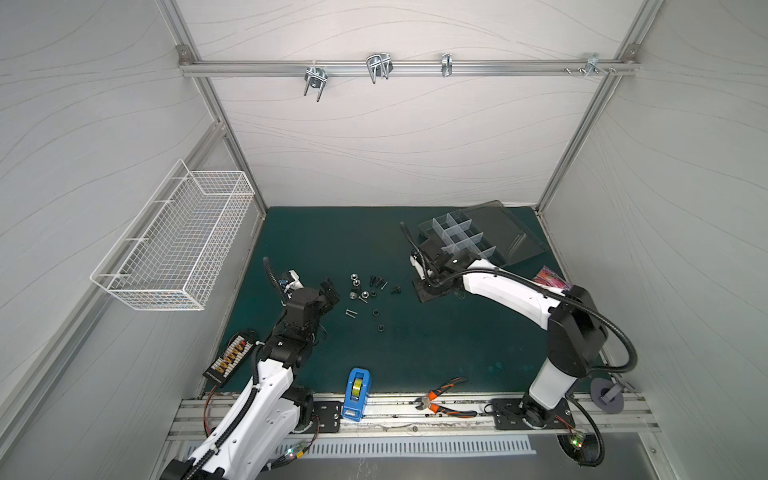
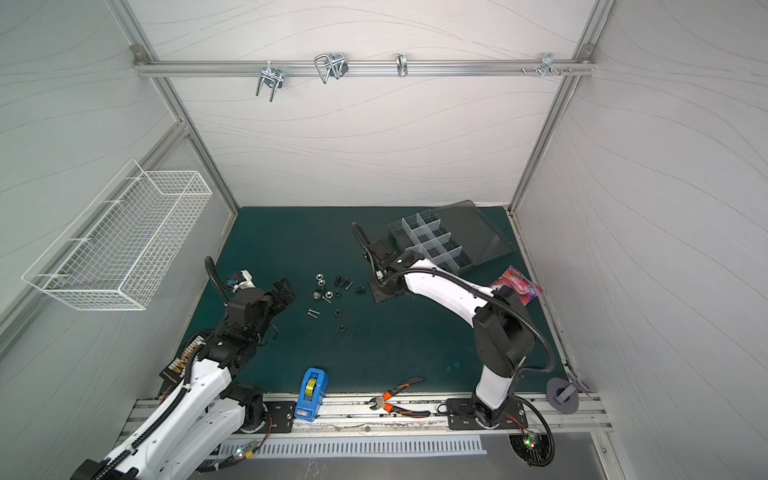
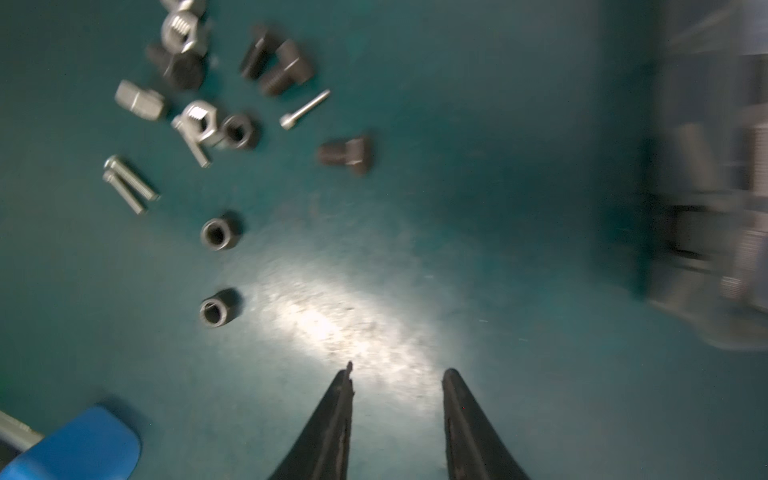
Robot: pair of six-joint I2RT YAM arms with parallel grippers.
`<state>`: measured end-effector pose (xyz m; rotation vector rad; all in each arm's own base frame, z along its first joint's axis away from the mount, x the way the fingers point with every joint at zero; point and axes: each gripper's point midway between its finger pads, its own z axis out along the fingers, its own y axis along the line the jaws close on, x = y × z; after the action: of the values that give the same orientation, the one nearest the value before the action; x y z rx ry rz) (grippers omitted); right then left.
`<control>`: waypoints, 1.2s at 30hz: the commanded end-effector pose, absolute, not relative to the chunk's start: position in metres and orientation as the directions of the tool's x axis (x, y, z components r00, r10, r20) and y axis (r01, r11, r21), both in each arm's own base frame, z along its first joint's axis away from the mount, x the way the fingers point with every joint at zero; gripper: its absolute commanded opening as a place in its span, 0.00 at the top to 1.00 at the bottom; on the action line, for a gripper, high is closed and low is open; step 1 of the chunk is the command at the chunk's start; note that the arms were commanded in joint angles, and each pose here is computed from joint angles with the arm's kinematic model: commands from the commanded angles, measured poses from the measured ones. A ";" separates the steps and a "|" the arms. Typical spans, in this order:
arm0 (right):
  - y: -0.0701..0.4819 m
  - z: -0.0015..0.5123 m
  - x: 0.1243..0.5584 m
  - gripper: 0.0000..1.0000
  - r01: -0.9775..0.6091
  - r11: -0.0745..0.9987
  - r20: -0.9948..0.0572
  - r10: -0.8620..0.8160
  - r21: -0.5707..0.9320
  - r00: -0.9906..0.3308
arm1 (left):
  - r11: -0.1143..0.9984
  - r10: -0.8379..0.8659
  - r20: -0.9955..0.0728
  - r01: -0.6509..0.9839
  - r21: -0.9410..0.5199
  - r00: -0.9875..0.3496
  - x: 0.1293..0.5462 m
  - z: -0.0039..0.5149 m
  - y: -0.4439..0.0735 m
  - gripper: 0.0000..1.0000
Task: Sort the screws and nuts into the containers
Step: 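Move the right gripper back over the pile toward another black nut, then lower the right gripper and close it on a black hex nut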
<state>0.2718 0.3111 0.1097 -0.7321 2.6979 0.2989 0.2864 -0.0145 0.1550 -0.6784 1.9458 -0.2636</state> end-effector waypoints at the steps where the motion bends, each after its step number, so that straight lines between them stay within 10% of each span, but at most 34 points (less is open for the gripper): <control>1: 0.340 0.100 0.257 0.62 -0.557 0.816 -0.340 -0.485 0.157 -0.806 | 0.801 -0.586 -0.756 -0.349 -0.486 -0.292 0.289 0.163 -0.013 0.00; 36: 0.415 0.017 0.195 0.59 -0.759 0.647 -0.148 -0.745 0.079 -0.650 | 0.802 -0.584 -0.756 -0.353 -0.481 -0.296 0.289 0.160 -0.012 0.00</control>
<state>0.2033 0.4218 0.0254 -1.2034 2.7425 0.2790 0.2865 -0.0144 0.1539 -0.6837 1.9476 -0.2637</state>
